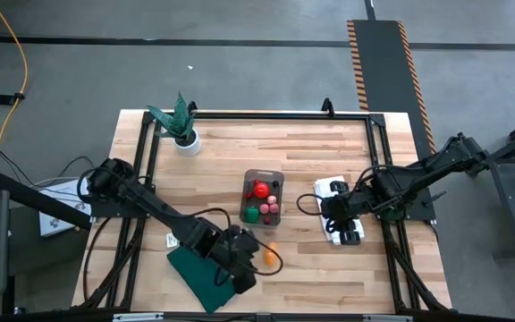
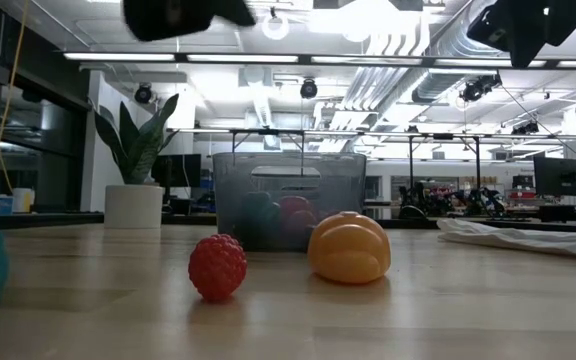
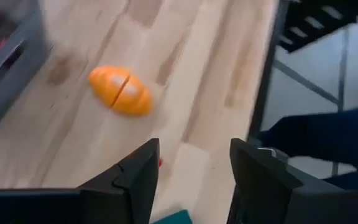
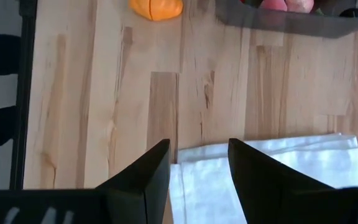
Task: Pick and placing Produce into tupperware
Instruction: Put the red raspberry into the transparent black bin
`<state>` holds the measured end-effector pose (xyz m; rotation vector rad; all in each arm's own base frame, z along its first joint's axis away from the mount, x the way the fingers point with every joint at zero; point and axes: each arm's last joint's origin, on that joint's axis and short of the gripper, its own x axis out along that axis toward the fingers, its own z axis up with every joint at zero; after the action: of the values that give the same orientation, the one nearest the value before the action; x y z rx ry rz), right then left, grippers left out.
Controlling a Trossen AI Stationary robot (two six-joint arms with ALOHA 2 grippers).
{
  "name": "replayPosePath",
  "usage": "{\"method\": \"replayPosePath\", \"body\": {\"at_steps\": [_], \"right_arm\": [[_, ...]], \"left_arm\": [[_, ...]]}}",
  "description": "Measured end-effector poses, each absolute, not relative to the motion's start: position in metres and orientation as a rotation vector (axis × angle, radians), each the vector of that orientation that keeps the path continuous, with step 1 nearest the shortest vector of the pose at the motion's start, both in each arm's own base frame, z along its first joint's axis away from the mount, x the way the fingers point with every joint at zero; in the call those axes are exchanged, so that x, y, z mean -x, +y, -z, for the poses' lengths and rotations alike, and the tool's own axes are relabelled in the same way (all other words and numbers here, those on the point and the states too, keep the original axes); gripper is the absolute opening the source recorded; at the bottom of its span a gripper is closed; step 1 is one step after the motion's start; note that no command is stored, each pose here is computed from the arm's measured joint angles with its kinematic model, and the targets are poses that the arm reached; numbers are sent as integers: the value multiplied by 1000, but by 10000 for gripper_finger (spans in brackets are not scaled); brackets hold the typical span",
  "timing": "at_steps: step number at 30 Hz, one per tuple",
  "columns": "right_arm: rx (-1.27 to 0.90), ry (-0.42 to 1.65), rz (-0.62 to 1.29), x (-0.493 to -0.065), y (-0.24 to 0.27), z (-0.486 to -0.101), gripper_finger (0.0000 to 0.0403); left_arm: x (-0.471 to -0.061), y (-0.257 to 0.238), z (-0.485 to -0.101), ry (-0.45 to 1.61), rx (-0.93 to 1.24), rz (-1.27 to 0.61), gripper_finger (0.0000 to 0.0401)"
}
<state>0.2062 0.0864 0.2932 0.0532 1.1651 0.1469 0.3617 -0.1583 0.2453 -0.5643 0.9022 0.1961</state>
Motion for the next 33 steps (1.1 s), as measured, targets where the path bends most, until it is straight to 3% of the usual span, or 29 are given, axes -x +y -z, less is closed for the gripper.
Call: {"method": "replayPosePath", "body": {"at_steps": [9, 21, 33], "right_arm": [[-66, 1183, -74, -204, 84, -292, 153], [-86, 1163, -11, -205, 83, -292, 153], [-91, 1164, -4, -205, 83, -292, 153]], "left_arm": [[-365, -163, -220, 1056, 388, -51, 171], [-364, -163, -192, 1183, 341, -92, 177], [-375, -168, -187, 1114, 373, -63, 198]]}}
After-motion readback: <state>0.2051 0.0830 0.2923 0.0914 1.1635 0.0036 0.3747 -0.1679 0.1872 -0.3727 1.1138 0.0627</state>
